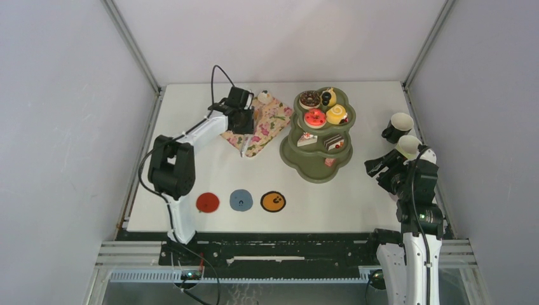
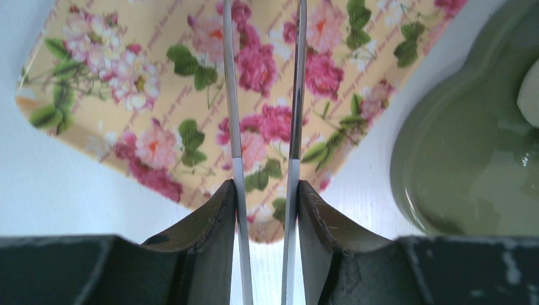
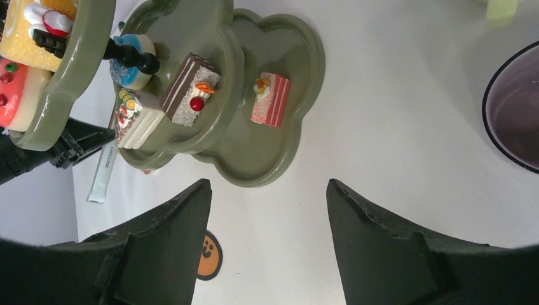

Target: Serve the afternoon tea

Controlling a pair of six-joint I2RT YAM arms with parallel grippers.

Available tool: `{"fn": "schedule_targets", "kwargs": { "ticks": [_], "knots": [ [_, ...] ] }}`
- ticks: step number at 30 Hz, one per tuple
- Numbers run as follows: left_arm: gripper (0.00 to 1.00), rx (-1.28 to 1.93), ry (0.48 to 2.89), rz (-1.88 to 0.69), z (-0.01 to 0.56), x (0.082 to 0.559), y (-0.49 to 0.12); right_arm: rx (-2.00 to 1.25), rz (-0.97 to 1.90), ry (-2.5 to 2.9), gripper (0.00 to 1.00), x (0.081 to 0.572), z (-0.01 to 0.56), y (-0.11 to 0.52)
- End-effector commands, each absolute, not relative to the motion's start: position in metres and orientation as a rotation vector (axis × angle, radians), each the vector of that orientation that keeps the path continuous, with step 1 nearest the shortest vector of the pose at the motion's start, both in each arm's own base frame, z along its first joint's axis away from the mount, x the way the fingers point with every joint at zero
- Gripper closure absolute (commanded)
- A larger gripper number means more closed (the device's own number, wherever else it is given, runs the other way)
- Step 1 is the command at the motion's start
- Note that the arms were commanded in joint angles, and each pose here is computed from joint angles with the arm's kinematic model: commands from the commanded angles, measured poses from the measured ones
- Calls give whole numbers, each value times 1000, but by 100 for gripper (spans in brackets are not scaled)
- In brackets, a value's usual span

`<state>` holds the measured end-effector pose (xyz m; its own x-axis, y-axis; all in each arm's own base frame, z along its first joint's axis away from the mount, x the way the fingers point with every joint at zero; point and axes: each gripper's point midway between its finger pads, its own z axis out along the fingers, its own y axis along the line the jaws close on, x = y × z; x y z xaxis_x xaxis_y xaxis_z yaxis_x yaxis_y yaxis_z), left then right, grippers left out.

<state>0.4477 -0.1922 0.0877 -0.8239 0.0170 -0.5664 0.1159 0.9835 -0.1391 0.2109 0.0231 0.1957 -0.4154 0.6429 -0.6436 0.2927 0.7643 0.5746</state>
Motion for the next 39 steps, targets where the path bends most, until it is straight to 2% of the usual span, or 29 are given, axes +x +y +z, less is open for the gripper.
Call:
{"fn": "schedule_targets", "kwargs": {
  "ticks": [1, 7, 15, 24, 39],
  "knots": [
    [73, 88, 2425, -323, 132, 434, -200, 665, 479, 1989, 25, 215, 203, 25],
    [74, 119, 2439, -320, 135, 391, -191, 657, 496, 1986, 25, 215, 205, 28],
    [75, 159, 2397, -353, 156, 360, -196, 640, 496, 1988, 25, 215, 205, 29],
    [74, 336, 2410, -461, 153, 305, -235, 642, 488, 1988, 25, 213, 204, 29],
    [73, 476, 2395, -608, 130, 273, -298, 630, 489, 1990, 25, 213, 205, 30]
  ]
}}
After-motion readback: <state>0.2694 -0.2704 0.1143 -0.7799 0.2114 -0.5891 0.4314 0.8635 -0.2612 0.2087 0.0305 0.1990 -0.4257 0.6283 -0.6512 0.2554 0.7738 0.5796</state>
